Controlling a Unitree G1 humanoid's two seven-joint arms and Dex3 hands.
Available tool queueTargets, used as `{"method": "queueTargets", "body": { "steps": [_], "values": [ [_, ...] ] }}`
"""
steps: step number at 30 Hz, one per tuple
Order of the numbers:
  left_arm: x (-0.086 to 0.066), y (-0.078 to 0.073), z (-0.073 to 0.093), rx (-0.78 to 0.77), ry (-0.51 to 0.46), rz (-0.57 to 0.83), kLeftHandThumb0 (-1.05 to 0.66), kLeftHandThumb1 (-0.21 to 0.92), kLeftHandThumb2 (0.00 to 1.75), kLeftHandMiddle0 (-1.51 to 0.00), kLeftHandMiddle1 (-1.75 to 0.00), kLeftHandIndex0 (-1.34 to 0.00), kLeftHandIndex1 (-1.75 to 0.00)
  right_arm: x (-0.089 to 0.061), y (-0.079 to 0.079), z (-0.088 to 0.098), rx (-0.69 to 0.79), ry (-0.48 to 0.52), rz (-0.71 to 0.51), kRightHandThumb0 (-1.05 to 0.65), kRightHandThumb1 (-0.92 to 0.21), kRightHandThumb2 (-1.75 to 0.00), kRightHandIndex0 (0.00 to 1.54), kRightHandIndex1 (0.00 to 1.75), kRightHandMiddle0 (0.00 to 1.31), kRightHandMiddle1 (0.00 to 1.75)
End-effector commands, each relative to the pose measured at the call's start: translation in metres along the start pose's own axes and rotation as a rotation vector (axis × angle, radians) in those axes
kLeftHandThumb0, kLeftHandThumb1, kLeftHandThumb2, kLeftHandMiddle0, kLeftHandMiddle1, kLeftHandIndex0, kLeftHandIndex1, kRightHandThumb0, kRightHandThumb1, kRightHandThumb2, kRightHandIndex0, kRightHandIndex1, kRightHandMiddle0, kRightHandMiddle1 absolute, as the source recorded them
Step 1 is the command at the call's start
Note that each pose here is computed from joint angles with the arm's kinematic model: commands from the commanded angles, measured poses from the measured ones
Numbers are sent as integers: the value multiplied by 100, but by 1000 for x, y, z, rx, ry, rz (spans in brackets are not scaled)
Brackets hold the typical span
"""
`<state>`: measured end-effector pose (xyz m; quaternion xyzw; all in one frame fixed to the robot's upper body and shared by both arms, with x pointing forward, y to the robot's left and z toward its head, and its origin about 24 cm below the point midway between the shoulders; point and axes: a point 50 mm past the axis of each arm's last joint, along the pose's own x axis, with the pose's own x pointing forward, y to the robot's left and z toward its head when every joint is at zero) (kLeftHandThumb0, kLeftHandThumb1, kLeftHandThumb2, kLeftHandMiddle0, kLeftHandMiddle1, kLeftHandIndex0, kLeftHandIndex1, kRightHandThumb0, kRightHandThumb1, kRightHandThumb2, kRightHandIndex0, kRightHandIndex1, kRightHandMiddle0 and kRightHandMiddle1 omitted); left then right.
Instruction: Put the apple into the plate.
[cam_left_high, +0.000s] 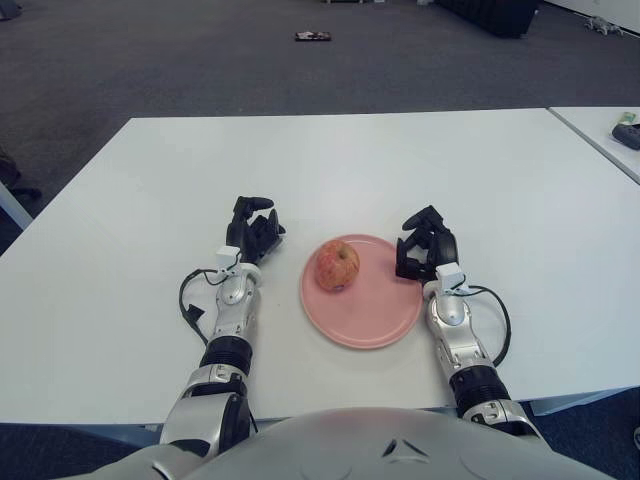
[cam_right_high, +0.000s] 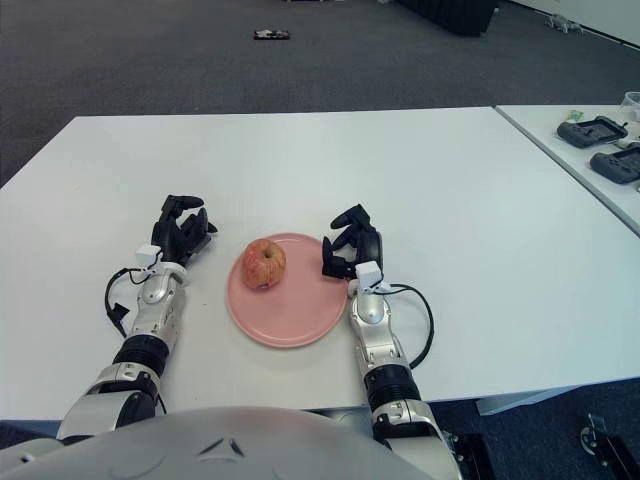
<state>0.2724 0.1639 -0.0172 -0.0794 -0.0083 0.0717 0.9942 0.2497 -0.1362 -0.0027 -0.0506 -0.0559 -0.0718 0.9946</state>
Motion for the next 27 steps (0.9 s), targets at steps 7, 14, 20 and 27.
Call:
{"method": "queueTargets", "body": {
  "steps": [7, 14, 20, 27],
  "values": [
    [-14, 9, -19, 47, 114, 2, -38, 69, 85, -78, -175, -34, -175, -11, -14, -14, -34, 57, -27, -1, -19, -148, 71, 175, 46, 175],
    [-14, 9, -18, 51, 116, -7, -38, 68, 87, -79, -175, -34, -175, -12, -15, -14, -16, 46, -34, -1, -21, -146, 70, 175, 45, 175],
    [-15, 9, -18, 43, 116, -11, -39, 67, 88, -79, -175, -35, -175, -12, -16, -13, -9, 35, -39, -1, -16, -151, 73, 175, 48, 175],
    [-15, 10, -19, 37, 121, -14, -39, 68, 87, -78, -175, -34, -175, -13, -17, -13, 0, 15, -46, -1, -17, -150, 72, 175, 48, 175]
  ]
}}
